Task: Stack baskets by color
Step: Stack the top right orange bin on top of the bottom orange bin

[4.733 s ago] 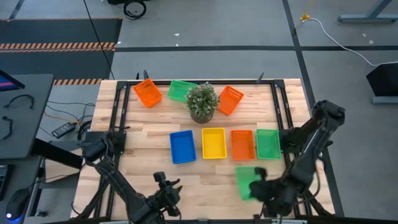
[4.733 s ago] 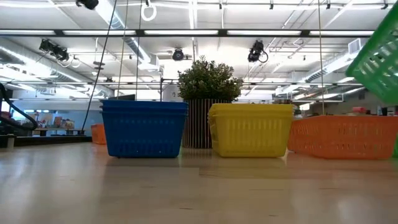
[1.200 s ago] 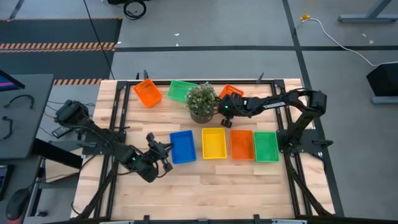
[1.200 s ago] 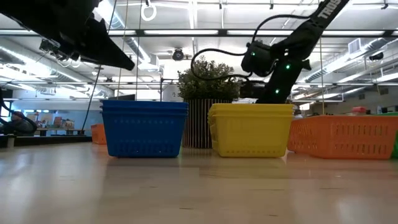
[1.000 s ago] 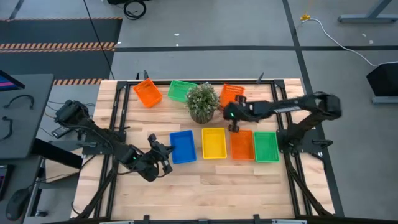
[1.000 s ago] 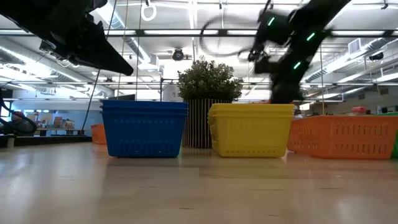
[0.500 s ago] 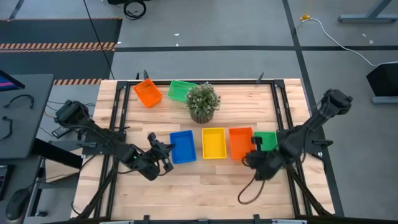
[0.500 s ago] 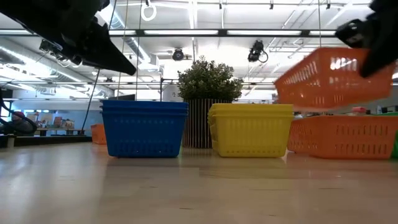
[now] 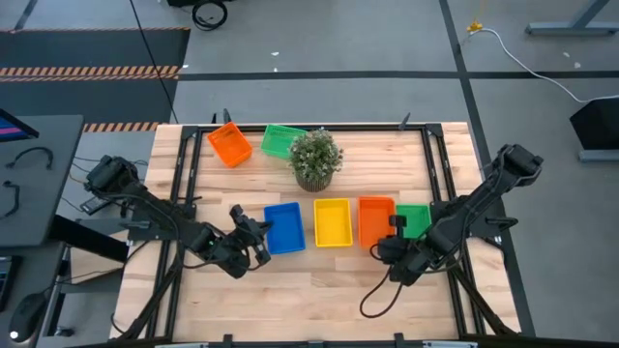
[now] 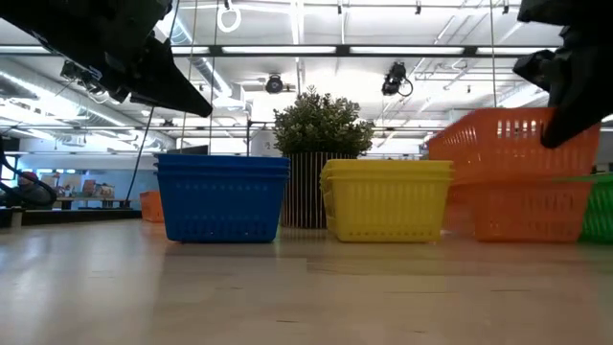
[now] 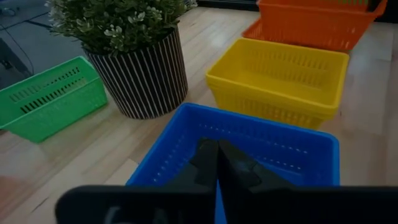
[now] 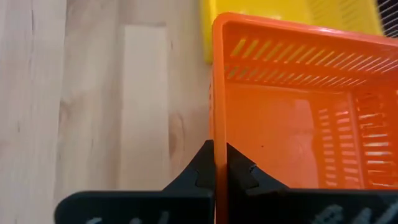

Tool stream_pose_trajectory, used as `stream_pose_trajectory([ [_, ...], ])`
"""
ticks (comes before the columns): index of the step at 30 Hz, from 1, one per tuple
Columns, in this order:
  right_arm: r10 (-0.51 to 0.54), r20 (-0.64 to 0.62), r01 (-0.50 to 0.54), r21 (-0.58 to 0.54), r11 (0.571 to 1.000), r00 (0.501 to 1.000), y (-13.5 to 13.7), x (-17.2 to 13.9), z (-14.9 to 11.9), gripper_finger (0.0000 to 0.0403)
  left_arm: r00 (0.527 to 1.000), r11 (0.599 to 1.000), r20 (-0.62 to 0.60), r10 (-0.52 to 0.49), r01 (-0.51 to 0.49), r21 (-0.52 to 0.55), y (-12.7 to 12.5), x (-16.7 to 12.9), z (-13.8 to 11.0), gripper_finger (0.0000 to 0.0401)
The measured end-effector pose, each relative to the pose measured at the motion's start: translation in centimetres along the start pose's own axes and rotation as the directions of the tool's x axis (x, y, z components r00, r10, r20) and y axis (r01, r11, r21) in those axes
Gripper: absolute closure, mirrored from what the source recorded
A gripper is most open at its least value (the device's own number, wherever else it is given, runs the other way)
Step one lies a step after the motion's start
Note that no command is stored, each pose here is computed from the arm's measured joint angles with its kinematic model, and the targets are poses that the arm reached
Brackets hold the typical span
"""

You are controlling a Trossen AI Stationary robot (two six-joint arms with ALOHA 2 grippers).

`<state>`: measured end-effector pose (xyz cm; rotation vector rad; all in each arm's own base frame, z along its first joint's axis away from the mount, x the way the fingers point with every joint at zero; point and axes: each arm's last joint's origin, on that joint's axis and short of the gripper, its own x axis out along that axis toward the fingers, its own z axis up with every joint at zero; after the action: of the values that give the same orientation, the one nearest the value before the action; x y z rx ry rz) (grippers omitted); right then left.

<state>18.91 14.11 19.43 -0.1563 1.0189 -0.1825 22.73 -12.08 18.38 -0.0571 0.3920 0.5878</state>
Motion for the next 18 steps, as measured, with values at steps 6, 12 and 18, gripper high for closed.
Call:
stream_pose_trajectory([
  [6, -0.034, 0.042, 0.034, 0.006, 0.999, 0.999, -0.8, -0.8, 0.2, 0.0395, 1.000, 1.000, -0.009, -0.011, 0.011, 0.000, 0.0, 0.0, 0.0, 0.0393],
  [12, -0.087, -0.002, 0.087, -0.004, 0.996, 0.996, -1.3, 0.1, 0.2, 0.0388, 1.000, 1.000, -0.009, -0.011, 0.011, 0.000, 0.0, 0.0, 0.0, 0.0379],
  [18, -0.109, -0.043, 0.108, -0.028, 0.994, 0.993, -1.2, 0.7, -0.1, 0.0348, 1.000, 1.000, -0.016, -0.020, 0.020, 0.001, -0.1, 0.0, -0.1, 0.0384],
])
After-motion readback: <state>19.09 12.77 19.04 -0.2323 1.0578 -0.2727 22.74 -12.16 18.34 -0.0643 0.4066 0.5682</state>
